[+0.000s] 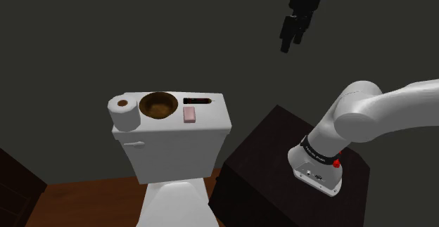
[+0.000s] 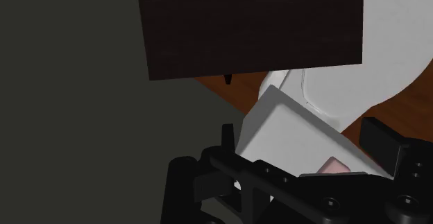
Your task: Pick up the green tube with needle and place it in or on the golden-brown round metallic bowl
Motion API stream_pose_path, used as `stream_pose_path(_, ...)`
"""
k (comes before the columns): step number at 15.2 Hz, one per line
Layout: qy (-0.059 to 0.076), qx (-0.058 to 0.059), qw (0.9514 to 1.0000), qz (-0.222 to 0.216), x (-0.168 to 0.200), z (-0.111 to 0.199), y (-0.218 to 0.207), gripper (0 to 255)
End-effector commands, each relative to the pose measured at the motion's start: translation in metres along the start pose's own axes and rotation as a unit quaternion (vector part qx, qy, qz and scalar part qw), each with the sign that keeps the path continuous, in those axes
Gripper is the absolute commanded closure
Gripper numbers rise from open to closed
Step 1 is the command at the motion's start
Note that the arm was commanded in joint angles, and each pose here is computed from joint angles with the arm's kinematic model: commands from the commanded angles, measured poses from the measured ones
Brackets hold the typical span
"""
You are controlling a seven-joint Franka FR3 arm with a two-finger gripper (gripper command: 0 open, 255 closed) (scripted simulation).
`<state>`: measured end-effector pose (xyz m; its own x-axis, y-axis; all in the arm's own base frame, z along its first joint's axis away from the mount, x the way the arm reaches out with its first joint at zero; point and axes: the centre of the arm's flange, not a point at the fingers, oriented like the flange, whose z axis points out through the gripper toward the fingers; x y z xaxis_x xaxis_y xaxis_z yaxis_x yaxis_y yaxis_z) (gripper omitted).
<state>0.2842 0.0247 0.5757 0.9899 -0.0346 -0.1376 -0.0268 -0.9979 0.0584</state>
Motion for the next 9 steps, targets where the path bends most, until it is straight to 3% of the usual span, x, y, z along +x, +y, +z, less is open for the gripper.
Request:
stream_pose_path(1,0.000,0.000,1.0000,0.000,0.000,0.000,0.000,0)
stream_pose_path(9,0.016,-0.011,0.9950,-0.098,0.067,0.077,0.003,0)
